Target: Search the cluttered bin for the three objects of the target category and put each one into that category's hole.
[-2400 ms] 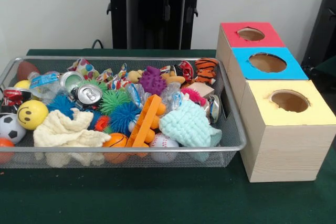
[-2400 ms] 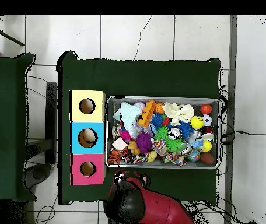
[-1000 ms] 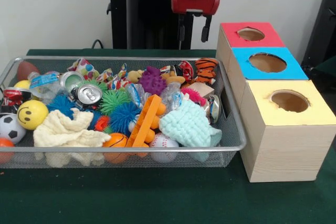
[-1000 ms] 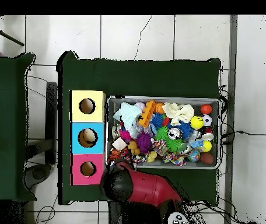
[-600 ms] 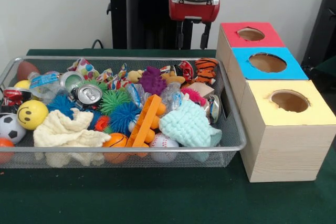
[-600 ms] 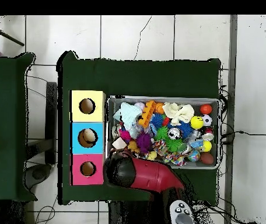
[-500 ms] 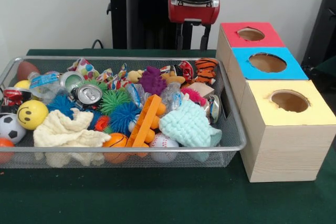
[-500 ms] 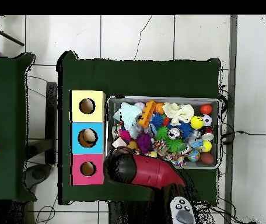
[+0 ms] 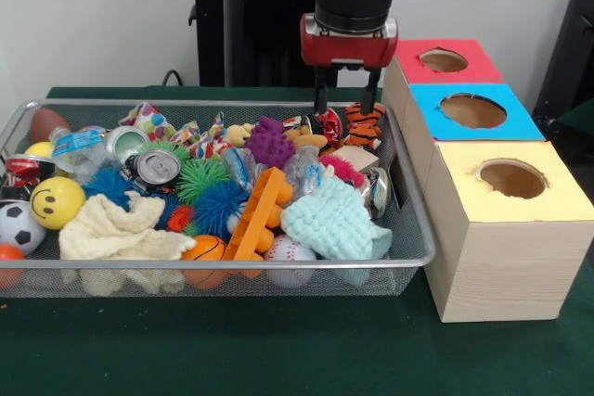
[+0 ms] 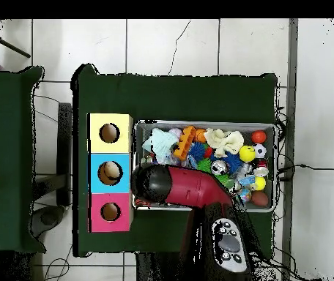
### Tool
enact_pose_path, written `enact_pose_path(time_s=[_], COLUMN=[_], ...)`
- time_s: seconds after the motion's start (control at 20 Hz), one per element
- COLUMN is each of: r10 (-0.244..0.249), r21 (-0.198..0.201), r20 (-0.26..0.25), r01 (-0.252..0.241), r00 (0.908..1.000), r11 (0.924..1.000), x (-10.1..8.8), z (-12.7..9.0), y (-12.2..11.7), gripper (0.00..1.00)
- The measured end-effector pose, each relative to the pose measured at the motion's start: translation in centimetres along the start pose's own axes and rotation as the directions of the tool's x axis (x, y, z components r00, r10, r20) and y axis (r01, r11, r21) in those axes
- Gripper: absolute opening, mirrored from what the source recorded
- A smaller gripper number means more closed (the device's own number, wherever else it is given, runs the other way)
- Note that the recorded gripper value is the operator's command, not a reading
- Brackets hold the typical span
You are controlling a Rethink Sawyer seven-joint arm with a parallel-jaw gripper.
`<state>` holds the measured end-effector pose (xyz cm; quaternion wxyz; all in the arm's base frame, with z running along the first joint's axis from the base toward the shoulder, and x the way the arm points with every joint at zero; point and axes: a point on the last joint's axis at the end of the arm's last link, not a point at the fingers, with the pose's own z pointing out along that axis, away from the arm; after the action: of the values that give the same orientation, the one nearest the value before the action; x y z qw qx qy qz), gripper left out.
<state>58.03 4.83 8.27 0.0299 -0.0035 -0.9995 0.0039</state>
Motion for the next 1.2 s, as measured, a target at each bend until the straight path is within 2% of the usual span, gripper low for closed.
enact_pose_path(time_s=[0.25,0.65,0.9,1.2], r10=[-0.010,0.000,0.030,0.105], r21=[-0.006,0.001,-0.003,-0.016], r20=[-0.041,0.000,-0.002,-0.001], r01=[0.010,0.000,-0.030,-0.105], r00=[0.9991,1.0000,0.9996,0.9945], r11=[0.9999,1.0000,0.9996,0.9944], x=[-3.0,-7.0,-7.5,-7.4], z=[-0.3,0.0,0.8,2.8], y=[0.1,-1.3,-3.3,-8.1], gripper=[1.00,1.00,1.00,1.00])
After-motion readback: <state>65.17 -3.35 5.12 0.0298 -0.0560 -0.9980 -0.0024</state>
